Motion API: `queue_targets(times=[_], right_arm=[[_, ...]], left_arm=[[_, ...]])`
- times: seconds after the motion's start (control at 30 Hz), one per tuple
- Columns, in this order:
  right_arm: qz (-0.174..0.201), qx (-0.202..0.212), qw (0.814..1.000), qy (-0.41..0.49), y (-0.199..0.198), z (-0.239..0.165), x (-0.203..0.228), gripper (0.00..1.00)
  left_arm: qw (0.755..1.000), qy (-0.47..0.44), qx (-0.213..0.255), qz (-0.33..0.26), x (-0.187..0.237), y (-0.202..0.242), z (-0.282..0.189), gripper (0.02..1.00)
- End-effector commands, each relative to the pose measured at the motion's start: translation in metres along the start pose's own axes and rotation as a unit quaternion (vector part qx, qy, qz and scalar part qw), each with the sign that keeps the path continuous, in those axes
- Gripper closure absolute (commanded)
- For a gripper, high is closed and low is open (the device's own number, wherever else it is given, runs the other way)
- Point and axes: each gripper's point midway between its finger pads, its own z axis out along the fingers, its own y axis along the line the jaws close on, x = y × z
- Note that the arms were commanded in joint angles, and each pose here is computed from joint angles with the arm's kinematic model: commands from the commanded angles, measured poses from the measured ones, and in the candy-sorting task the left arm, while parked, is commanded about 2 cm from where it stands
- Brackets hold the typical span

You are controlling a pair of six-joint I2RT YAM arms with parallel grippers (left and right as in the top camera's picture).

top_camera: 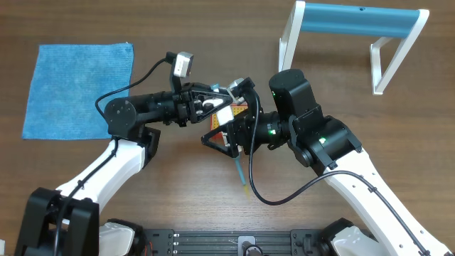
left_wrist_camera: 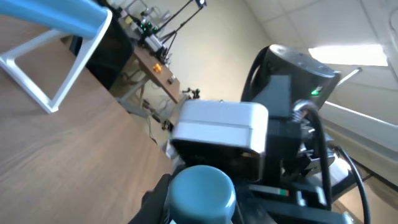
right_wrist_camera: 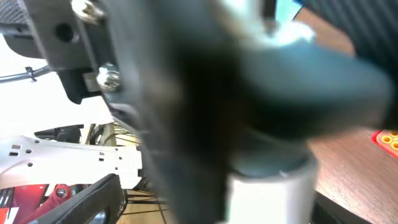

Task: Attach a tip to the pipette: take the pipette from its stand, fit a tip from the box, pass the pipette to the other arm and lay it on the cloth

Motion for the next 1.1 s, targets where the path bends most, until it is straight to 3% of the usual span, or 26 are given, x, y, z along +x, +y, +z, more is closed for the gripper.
queue_targets(times=[0.03, 0.13, 0.23, 0.43, 0.57, 0.67, 0.77, 0.97, 1.1], right_arm=[[0.002, -0.002, 1.0, -0.003, 0.003, -0.003, -0.003, 0.202], [0.062, 0.065, 0.996, 0.016, -0.03, -0.014, 0.014, 0.2], [0.094, 0.083, 0.992, 0.015, -0.043, -0.024, 0.017, 0.202], [0.102, 0.091, 0.991, 0.001, -0.051, -0.031, 0.011, 0.2], [0.102, 0.091, 0.991, 0.001, -0.051, -0.031, 0.011, 0.2], [0.102, 0.091, 0.991, 0.0, -0.051, -0.031, 0.011, 0.2], [0.106, 0.091, 0.99, -0.004, -0.051, -0.031, 0.009, 0.2], [0.107, 0.09, 0.99, -0.004, -0.05, -0.031, 0.009, 0.2], [0.107, 0.093, 0.99, -0.005, -0.051, -0.031, 0.009, 0.198]], left_arm=[[0.998, 0.051, -0.03, -0.033, 0.019, 0.028, -0.004, 0.989], [0.995, 0.041, -0.068, -0.065, 0.016, 0.053, -0.03, 0.987], [0.992, -0.025, -0.112, -0.054, -0.016, 0.068, -0.072, 0.987], [0.966, -0.162, -0.198, -0.034, -0.066, 0.088, -0.149, 0.987], [0.946, -0.218, -0.236, -0.053, -0.078, 0.099, -0.184, 0.987], [0.91, -0.274, -0.305, -0.061, -0.085, 0.123, -0.219, 0.987], [0.904, -0.27, -0.328, -0.054, -0.082, 0.129, -0.229, 0.987], [0.847, -0.22, -0.458, -0.154, -0.022, 0.172, -0.275, 0.989], [0.771, -0.115, -0.598, -0.187, 0.001, 0.146, -0.324, 0.989]])
